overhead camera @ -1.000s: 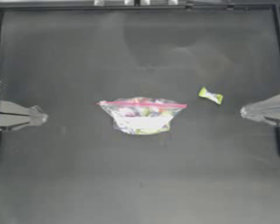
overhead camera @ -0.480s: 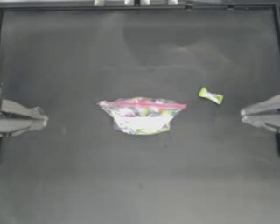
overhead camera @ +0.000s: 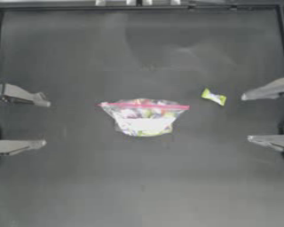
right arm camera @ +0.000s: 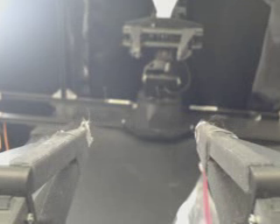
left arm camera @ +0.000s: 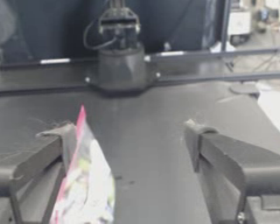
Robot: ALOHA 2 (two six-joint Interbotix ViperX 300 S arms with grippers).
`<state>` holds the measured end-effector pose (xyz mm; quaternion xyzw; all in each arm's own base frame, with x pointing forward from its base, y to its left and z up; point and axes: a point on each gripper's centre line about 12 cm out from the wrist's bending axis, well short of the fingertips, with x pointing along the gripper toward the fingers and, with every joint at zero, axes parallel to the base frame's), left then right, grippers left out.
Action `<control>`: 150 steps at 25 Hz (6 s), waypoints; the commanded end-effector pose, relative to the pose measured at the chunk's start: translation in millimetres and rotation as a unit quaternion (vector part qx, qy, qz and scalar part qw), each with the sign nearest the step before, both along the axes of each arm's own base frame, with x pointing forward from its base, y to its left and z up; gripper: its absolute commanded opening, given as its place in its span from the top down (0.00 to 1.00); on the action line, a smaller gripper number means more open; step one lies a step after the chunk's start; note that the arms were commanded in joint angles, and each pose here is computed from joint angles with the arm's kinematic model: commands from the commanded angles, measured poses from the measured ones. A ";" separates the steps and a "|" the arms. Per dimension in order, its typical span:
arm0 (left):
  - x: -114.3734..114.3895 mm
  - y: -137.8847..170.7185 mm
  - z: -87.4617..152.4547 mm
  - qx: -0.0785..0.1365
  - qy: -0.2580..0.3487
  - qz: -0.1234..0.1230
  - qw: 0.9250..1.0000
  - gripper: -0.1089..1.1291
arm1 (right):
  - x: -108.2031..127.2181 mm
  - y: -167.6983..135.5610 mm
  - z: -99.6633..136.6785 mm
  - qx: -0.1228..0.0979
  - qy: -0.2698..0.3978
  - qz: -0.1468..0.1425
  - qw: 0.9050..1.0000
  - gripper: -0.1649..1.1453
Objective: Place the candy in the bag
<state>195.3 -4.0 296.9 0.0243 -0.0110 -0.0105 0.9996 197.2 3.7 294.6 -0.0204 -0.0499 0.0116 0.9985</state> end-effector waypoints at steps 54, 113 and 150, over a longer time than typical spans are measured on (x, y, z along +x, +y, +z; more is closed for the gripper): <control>-15.0 11.8 -34.6 -0.003 0.046 0.032 0.998 0.10 | 177.6 -67.7 78.4 -0.032 0.468 -0.102 0.877 0.12; -26.5 11.2 -46.1 -0.007 0.051 0.032 0.998 0.10 | 303.1 -64.5 -5.3 -0.084 0.544 -0.059 0.833 0.20; -26.7 11.2 -47.3 -0.007 0.052 0.032 0.998 0.10 | 326.1 -61.4 -37.9 -0.099 0.576 -0.052 0.810 0.21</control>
